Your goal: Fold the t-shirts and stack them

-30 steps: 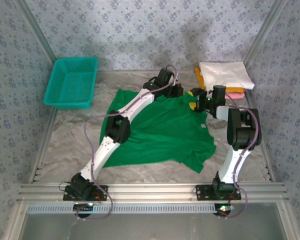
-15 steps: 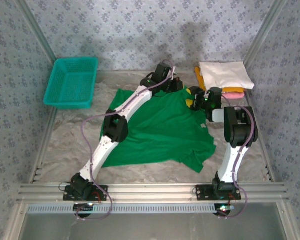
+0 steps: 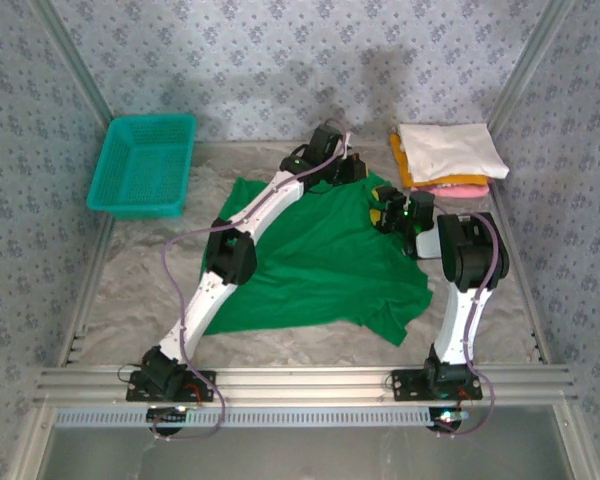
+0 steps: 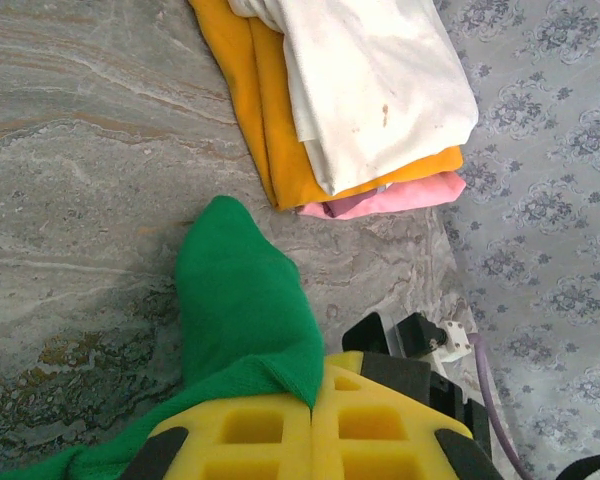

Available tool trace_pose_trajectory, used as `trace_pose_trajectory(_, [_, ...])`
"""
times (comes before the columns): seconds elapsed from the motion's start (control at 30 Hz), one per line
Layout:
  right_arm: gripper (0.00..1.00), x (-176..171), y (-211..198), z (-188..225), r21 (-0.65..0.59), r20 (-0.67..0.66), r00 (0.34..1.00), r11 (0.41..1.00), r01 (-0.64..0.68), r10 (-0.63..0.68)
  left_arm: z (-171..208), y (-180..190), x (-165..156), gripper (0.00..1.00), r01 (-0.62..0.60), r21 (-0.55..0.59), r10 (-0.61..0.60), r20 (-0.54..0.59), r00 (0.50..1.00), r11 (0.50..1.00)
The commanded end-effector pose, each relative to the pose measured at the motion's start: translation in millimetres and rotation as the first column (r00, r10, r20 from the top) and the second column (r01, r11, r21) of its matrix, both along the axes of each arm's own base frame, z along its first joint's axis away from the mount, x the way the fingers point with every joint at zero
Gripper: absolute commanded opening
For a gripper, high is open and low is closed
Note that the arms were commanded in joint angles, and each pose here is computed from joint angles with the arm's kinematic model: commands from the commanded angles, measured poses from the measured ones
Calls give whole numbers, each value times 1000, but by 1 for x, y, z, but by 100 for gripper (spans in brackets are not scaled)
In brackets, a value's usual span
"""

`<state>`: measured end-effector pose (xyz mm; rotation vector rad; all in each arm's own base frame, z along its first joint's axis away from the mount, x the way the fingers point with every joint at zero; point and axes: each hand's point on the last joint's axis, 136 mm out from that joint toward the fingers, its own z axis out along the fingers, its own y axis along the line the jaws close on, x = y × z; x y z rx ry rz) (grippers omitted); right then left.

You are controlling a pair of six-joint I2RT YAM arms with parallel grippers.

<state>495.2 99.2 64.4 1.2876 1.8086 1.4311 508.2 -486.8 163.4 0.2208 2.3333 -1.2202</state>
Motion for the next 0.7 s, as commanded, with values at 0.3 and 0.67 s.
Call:
trace_pose_trajectory(0.3, [28,23,-28,3,-53,47,991,990,128,-126,62,-3,-12,0,41,-63,-36,83,996,997])
trace_pose_trajectory(0.67, [8,10,-45,18,-134,27,991,982,130,-128,55,-2,-13,0,47,-37,-44,85,995,998])
